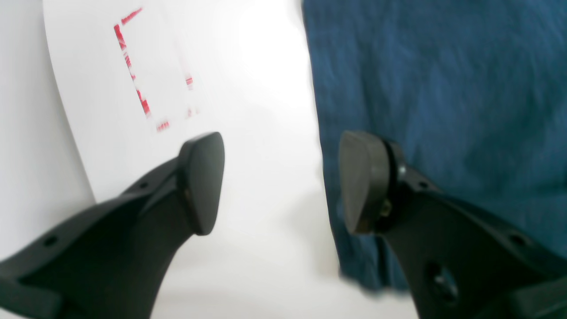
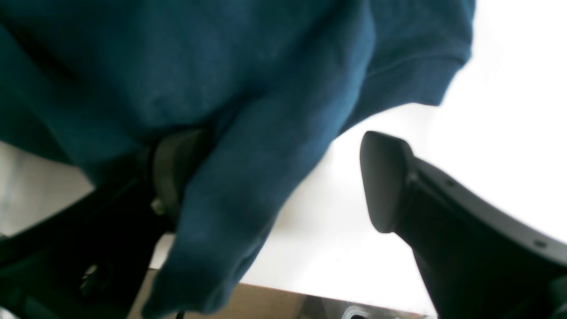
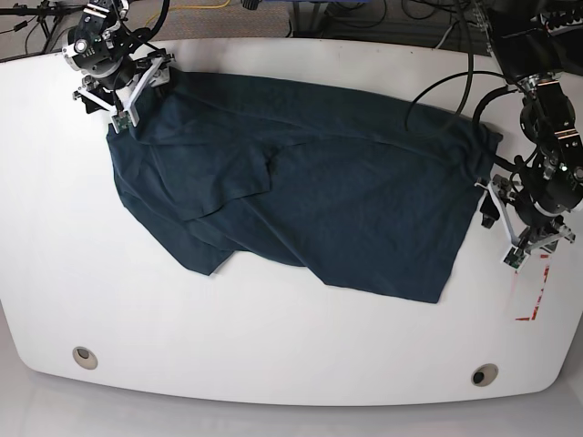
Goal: Fold the T-shirt properly
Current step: 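Move the left gripper down the shirt side and grasp the fabric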
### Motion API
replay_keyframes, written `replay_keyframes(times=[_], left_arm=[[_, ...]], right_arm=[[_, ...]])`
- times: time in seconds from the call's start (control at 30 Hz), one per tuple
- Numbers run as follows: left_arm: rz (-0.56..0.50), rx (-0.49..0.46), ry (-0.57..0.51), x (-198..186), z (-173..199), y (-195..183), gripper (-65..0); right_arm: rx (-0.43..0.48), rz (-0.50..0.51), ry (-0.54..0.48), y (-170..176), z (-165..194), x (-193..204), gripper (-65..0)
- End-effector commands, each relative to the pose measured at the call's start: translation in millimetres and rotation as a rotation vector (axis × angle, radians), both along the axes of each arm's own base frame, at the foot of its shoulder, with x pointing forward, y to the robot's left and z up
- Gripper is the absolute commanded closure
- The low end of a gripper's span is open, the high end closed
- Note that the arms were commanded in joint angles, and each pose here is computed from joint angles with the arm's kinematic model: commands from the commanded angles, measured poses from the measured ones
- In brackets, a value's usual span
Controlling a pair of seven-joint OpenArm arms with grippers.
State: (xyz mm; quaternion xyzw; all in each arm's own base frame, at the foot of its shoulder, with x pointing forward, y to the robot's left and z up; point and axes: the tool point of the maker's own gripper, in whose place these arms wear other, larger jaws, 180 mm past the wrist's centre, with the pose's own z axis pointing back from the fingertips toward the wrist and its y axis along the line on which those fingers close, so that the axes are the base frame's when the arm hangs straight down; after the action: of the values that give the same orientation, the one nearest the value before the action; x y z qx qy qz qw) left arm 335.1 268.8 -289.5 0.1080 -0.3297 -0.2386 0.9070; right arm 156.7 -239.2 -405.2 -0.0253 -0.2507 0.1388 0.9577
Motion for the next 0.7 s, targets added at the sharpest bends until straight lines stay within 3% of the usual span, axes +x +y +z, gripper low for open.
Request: replay_keyframes(times=[0.0, 0.3, 0.67], left_arm=[[0.018, 0.05, 0.01, -8.4, 6.2, 9.4, -38.5], [0.092, 0.006, 0.157, -63.7, -41.0, 12.3, -38.5], [0.128, -0.136, 0.256, -81.3, -97.5, 7.4, -38.5]], right_arm=[[-0.014, 0.009, -0.049, -1.3, 13.0, 9.0, -49.9], [-0.009, 0.007, -0.065, 0.6, 15.8, 14.3, -49.9], [-0.006, 0.005, -0.07, 1.0, 16.1, 16.8, -49.9]])
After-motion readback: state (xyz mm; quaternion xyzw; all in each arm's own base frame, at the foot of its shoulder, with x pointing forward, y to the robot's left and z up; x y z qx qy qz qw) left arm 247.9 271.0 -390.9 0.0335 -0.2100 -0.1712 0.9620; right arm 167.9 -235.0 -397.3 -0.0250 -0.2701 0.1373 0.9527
